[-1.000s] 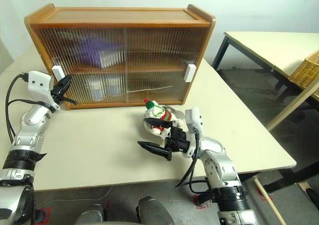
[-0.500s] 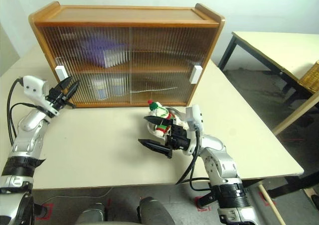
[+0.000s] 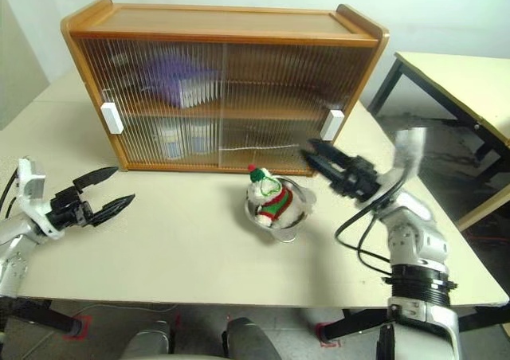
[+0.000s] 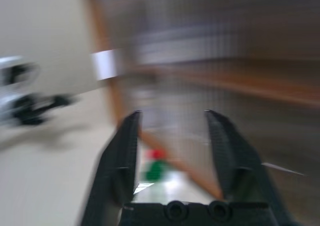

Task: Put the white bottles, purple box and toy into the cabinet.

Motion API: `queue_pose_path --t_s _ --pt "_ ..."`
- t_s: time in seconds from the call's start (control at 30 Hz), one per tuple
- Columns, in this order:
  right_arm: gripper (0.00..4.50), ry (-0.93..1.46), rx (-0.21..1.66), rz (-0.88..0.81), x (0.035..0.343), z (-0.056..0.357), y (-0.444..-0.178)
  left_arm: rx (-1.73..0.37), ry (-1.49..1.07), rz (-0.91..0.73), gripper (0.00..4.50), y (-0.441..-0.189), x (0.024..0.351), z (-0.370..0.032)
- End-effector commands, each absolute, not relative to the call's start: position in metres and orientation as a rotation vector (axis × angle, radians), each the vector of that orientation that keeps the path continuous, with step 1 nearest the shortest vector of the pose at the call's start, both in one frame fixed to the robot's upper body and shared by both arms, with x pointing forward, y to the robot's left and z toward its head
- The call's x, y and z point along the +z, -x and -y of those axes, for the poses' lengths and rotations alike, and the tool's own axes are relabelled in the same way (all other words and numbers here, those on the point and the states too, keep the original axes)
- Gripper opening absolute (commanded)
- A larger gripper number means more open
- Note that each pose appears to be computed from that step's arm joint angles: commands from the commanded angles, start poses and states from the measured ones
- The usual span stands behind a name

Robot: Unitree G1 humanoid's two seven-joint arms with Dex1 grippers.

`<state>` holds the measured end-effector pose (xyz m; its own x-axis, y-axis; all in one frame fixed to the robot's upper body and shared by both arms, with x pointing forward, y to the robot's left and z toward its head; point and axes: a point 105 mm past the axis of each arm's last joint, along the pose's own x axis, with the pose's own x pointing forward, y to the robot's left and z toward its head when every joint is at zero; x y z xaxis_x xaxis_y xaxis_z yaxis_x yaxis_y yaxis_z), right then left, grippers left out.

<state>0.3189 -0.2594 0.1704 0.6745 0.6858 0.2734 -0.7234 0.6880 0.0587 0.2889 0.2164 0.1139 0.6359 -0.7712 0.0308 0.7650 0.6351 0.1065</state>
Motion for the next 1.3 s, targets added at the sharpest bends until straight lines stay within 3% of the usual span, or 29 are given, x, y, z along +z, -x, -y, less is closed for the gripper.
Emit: queue_pose_path --t_s 0.03,0.13,0.63,0.87,1.3 --pt "0.97 -0.128 0.678 0.222 0.168 0.282 -0.324 -0.909 -0.069 0.077 4.5 -0.285 0.116 -0.212" --pt "0.02 -0.107 0.61 0.211 0.167 0.291 -0.327 -0.941 -0.05 0.058 4.5 -0.281 0.112 -0.206" --pt "0.02 -0.011 0.413 0.202 0.173 0.298 -0.36 -1.066 -0.128 -0.062 4.5 -0.258 0.083 -0.204" --pt "0.02 0.003 0.434 0.171 0.172 0.286 -0.37 -1.06 -0.081 0.082 4.5 -0.259 0.099 -0.196" --pt "0.02 -0.003 0.468 0.161 0.173 0.268 -0.379 -1.025 -0.084 0.097 4.5 -0.263 0.097 -0.195"
